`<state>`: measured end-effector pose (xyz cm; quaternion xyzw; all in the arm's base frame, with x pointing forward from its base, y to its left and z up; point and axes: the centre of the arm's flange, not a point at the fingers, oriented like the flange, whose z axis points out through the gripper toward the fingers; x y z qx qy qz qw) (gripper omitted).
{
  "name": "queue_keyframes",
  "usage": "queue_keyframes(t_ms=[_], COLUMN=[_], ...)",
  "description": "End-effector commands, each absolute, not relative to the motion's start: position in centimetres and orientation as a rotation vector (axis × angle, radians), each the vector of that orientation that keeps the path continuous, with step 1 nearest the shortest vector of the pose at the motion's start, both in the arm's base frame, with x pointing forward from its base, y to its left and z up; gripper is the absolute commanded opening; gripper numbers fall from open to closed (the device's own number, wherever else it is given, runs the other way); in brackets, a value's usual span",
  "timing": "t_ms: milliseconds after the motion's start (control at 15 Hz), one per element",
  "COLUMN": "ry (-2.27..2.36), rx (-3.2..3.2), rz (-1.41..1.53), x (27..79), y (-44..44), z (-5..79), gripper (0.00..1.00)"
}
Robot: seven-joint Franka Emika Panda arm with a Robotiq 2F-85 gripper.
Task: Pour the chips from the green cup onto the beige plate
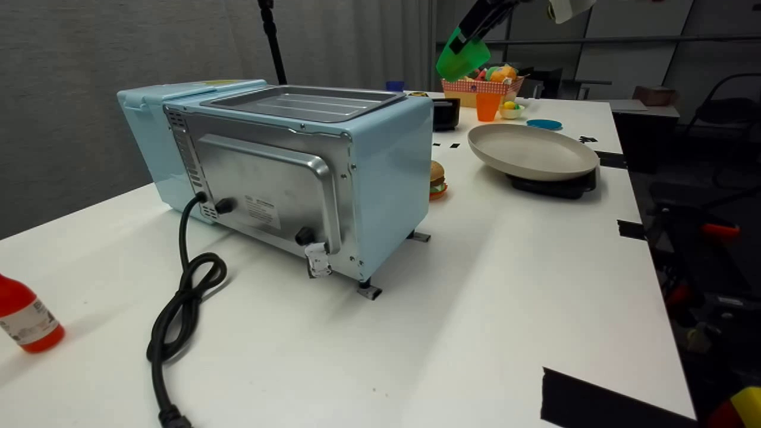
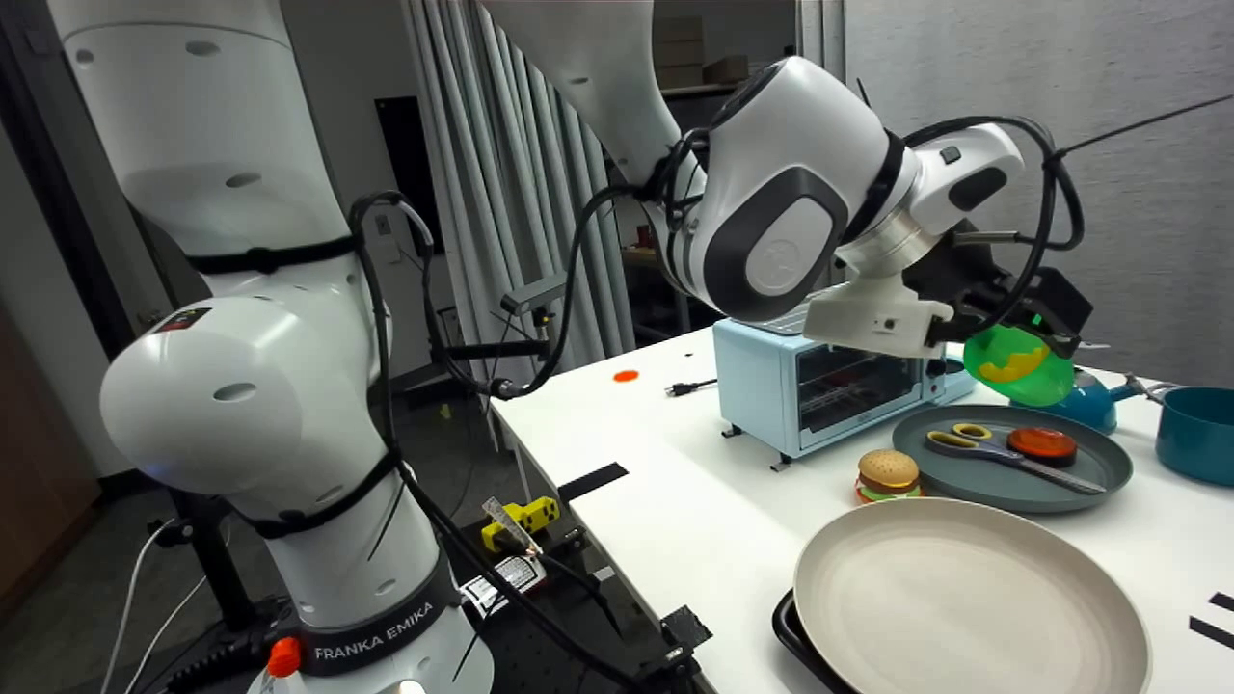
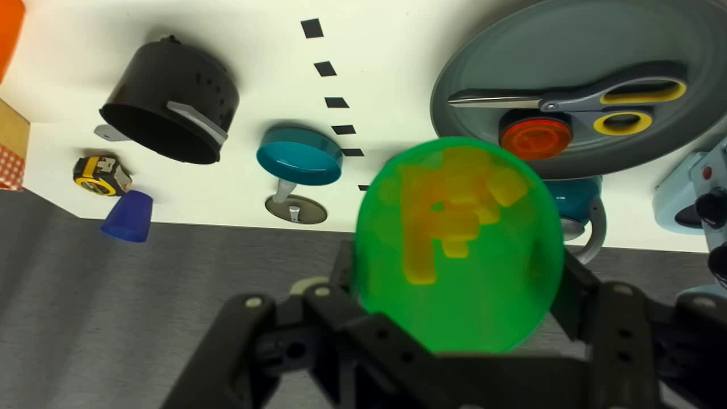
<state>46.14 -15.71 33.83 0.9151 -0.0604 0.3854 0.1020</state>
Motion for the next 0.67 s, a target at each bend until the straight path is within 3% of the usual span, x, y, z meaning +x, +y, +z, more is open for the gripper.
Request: queue_keyframes(t_ms=[0, 600], ry=[-0.219, -0.255], rx=[2.674, 2.627], rz=[1.239, 1.427], x=[43.2, 41.2], y=[-20.2, -22.7], z=[32.3, 31.0], gripper=[0.53, 0.53])
